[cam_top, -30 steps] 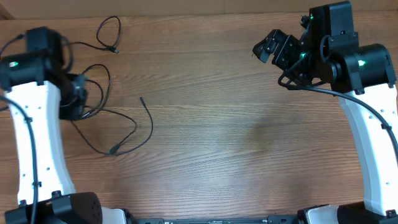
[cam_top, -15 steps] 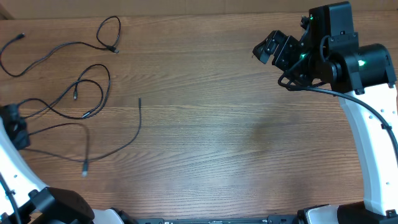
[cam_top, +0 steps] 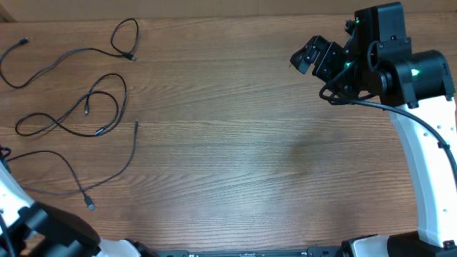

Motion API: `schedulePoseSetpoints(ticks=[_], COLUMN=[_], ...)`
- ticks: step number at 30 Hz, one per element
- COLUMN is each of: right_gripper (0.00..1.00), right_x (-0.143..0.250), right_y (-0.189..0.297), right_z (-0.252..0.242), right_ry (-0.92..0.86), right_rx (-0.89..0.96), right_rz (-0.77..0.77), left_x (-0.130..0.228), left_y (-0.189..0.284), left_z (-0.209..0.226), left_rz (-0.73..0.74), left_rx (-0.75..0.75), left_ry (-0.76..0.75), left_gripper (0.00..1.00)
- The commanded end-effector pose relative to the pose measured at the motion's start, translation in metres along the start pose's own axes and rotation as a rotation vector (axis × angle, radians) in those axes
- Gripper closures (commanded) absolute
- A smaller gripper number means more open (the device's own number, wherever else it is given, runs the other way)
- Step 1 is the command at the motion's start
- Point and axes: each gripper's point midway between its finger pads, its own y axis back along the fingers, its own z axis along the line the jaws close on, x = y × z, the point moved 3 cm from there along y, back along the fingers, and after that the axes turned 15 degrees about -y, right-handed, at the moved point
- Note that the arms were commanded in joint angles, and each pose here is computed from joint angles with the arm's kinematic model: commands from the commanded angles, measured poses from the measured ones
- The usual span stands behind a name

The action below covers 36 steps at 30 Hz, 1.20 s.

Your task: Untangle cables

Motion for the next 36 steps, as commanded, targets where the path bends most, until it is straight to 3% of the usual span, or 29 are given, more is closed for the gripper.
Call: schedulePoseSetpoints(ticks=[1, 7, 13, 18, 20, 22, 24, 31, 36], right_gripper=[0.00, 0.00, 0.00, 0.00, 0.00, 0.00, 0.00, 0.00, 0.00], right_x=[-0.003, -0.002, -0.002, -0.002, -0.002, -0.002, -0.002, -0.002, -0.002], right_y=[0.005, 0.005, 0.005, 0.005, 0.005, 0.005, 0.005, 0.005, 0.005], right_z=[0.003, 0.003, 0.002, 0.002, 0.002, 0.002, 0.002, 0.002, 0.002], right_ry=[0.009, 0.008, 0.007, 0.007, 0.007, 0.008, 0.008, 0.008, 0.008], right_rx=[-0.010, -0.007, -0.004, -0.005, -0.005, -0.005, -0.005, -0.005, -0.005], right_rz=[-0.013, -0.011, -0.010, -0.010, -0.010, -0.010, -0.010, -0.010, -0.010], left_x=[-0.009, -0.008, -0.031, -0.035, -0.035, -0.033, -0.031, -0.030, -0.037], left_y=[-0.031, -0.072, -0.097, -0.100, -0.103, -0.106, -0.109, -0.102, -0.068], left_z=[0.006, 0.001, -0.032, -0.039, -0.040, -0.040, -0.040, -0.046, -0.065], left_rz=[-0.110, -0.153, -0.253, -0.276, -0.278, -0.272, -0.268, -0.268, -0.316], left_rx=[-0.147, -0.239, -0.185, -0.163, -0.161, -0.168, -0.178, -0.170, -0.083], left_ry=[-0.018, -0.066, -0.319, -0.315, -0.314, -0.332, -0.353, -0.436, -0.423], left_gripper=[0.96, 0.95, 0.96, 0.93, 0.74, 0.41, 0.21, 0.39, 0.50])
